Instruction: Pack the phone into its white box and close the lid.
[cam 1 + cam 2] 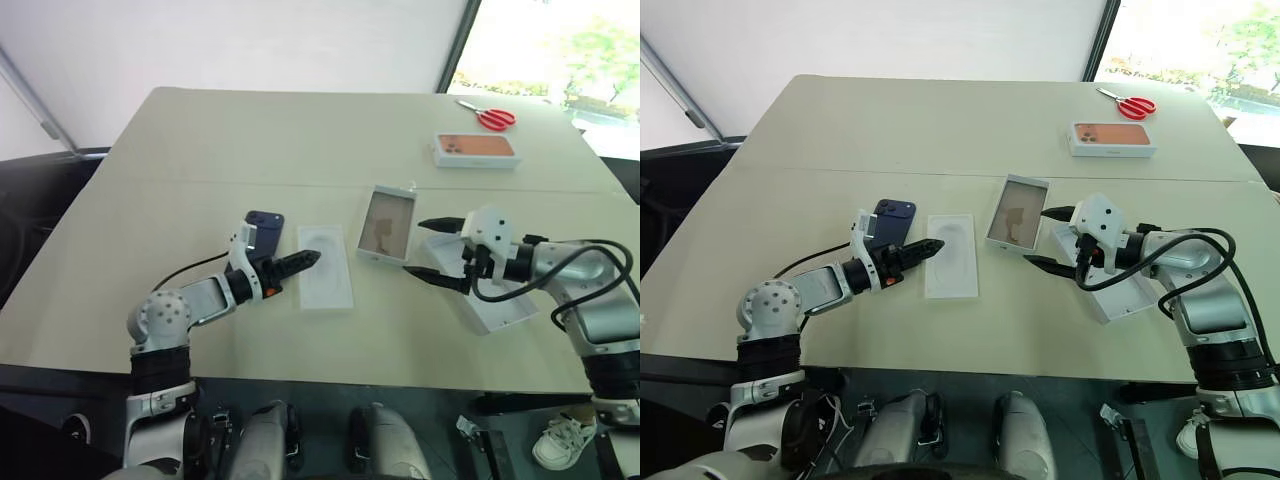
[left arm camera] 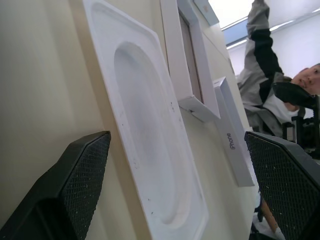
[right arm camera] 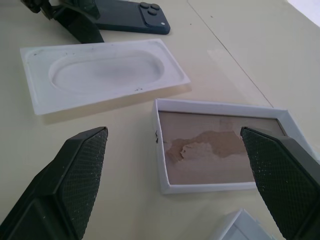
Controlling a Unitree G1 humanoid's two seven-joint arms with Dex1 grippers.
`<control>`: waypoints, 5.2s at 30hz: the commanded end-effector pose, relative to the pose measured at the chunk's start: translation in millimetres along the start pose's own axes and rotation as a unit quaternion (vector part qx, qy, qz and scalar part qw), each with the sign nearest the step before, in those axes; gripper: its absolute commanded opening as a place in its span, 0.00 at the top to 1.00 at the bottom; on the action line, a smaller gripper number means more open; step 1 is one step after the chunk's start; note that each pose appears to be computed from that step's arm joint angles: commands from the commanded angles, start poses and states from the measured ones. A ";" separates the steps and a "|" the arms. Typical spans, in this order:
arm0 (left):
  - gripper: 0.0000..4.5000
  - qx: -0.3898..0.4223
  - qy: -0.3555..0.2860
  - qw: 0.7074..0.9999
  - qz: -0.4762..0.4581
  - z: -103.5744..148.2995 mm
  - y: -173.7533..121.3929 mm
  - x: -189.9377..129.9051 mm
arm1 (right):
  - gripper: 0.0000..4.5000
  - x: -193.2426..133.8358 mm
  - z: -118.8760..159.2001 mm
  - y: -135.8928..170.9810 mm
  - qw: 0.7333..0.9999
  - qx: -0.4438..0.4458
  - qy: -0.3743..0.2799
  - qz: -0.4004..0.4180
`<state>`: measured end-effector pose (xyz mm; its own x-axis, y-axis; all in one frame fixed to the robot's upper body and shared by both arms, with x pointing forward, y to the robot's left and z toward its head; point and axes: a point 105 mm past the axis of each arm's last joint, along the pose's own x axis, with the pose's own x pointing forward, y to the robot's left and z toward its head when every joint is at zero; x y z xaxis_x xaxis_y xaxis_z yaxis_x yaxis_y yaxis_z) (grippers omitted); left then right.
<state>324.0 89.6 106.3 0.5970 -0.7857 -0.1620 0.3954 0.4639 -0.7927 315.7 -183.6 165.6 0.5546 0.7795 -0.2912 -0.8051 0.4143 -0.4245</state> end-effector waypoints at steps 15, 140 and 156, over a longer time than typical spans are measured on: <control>0.62 -0.019 0.020 1.000 -0.005 -7.0 1.4 -2.6 | 0.00 -4.5 15.2 -4.2 0.999 -0.022 -0.020 -0.015; 0.50 -0.004 0.058 0.998 -0.034 29.3 -23.5 33.3 | 0.34 10.2 -4.0 -17.6 0.998 0.024 -0.058 -0.026; 0.14 0.231 -0.073 0.970 0.009 72.6 -29.4 -1.9 | 0.46 54.9 23.0 -4.1 0.994 0.050 -0.092 0.003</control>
<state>362.8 102.9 147.8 0.6694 -0.7269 -0.1532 0.5729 0.6364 -0.5165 347.0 -143.7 158.1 0.5258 0.8360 -0.1567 -0.8336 0.4699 -0.2903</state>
